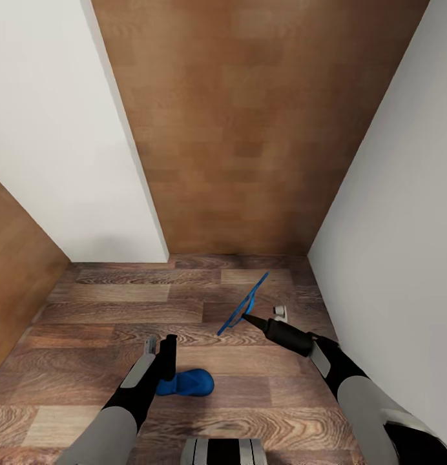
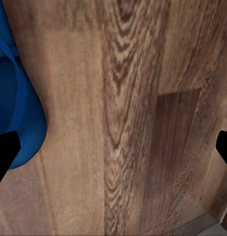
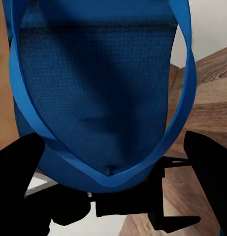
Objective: In the bedroom, move the book from the bed onto either nightstand, and place the two sandals side by side next to the bed.
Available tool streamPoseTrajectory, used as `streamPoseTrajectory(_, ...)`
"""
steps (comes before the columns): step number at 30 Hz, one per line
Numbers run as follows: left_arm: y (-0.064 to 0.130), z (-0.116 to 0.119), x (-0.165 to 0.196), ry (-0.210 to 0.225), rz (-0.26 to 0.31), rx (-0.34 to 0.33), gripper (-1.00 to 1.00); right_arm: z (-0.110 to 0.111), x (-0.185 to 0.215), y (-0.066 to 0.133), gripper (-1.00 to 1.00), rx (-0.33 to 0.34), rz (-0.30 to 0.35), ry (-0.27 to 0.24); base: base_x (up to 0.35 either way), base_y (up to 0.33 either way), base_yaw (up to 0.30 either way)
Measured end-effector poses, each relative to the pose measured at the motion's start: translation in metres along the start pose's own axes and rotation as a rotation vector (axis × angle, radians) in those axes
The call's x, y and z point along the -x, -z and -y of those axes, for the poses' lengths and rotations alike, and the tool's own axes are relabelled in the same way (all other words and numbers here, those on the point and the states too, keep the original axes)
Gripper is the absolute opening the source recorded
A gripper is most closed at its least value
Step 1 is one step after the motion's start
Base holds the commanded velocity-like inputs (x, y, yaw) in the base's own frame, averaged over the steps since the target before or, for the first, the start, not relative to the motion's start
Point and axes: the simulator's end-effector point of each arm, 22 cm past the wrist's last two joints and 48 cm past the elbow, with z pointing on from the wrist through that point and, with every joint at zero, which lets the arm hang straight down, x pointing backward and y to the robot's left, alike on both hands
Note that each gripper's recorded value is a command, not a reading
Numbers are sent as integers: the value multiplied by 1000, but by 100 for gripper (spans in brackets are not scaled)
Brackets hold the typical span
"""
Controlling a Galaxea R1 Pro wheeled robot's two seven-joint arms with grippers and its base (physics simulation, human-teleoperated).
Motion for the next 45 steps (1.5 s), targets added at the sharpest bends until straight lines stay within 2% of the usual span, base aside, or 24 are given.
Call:
streamPoseTrajectory(9,-12,-13,1,2,1,27,100,2,-2,-14,-100,29,3,13,0,0,0)
streamPoseTrajectory(16,-22,-20,2,0,2,46,100,-1,7,-23,-100,57,19,55,0,0,0)
streamPoseTrajectory(21,-29,-30,5,-1,5,65,100,-4,16,-25,-100,73,30,118,0,0,0)
streamPoseTrajectory(22,-30,-32,5,-2,5,69,100,-7,18,-24,-100,77,35,145,0,0,0)
streamPoseTrajectory(28,-38,-45,6,-1,5,91,100,-11,3,-11,-100,74,37,204,0,0,0)
streamPoseTrajectory(32,-43,-53,7,0,5,107,100,-10,-7,-8,-100,71,36,209,0,0,0)
streamPoseTrajectory(39,-51,-69,8,1,6,134,100,0,-19,-7,-100,63,34,189,0,0,0)
streamPoseTrajectory(45,-51,-69,9,2,7,134,100,-1,-19,-6,-100,62,35,189,0,0,0)
